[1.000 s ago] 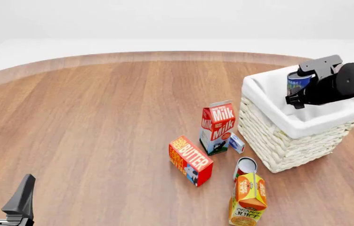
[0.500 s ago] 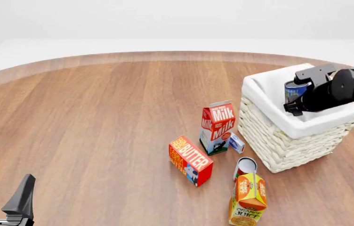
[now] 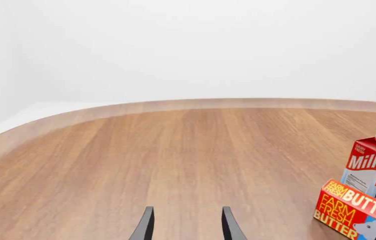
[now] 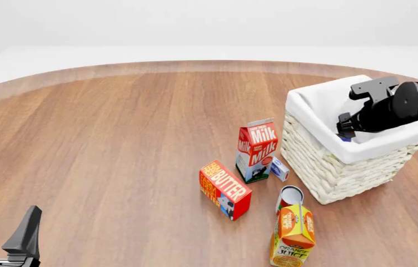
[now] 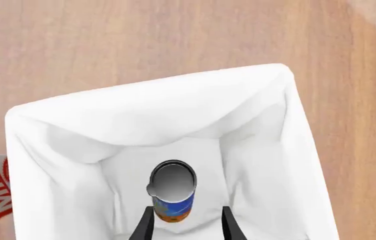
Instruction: Pick up the alphabet soup, and put it in the basket.
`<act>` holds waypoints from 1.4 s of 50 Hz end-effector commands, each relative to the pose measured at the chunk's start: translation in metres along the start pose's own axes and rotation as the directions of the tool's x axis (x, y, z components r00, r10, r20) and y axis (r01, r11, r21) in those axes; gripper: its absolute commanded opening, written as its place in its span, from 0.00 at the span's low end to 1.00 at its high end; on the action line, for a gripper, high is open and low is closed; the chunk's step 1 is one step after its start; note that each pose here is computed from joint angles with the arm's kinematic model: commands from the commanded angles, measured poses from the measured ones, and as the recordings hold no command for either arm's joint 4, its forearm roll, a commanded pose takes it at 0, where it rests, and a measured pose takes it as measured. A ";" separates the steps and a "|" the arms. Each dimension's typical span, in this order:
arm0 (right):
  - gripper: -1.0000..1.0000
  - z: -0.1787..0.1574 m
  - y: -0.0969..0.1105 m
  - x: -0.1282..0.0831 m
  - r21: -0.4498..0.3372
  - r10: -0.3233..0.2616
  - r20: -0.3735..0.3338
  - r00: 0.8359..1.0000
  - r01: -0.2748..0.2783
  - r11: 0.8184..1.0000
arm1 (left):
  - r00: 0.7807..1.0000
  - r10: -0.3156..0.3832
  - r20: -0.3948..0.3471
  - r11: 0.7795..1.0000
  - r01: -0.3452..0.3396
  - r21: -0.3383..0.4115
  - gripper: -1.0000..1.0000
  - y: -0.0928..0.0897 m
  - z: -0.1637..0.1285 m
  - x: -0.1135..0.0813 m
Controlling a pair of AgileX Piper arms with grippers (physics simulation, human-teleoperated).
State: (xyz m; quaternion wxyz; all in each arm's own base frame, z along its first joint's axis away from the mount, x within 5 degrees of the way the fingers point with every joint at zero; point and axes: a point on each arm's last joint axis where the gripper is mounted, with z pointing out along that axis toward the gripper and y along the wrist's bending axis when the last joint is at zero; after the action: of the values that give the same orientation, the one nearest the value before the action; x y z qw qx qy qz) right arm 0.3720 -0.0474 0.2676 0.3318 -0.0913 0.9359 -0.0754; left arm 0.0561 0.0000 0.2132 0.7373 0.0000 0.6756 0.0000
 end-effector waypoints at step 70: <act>1.00 -0.082 0.008 0.022 0.044 0.083 0.190 0.978 -0.093 0.995 | 1.000 0.000 0.000 1.000 0.000 0.000 1.00 0.000 0.000 0.000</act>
State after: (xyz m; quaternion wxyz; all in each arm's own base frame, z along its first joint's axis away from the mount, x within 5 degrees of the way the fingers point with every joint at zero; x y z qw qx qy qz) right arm 0.3142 -0.0397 0.3120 0.4138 -0.0510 0.9057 -0.0761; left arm 0.0561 0.0000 0.2132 0.7373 0.0000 0.6756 0.0000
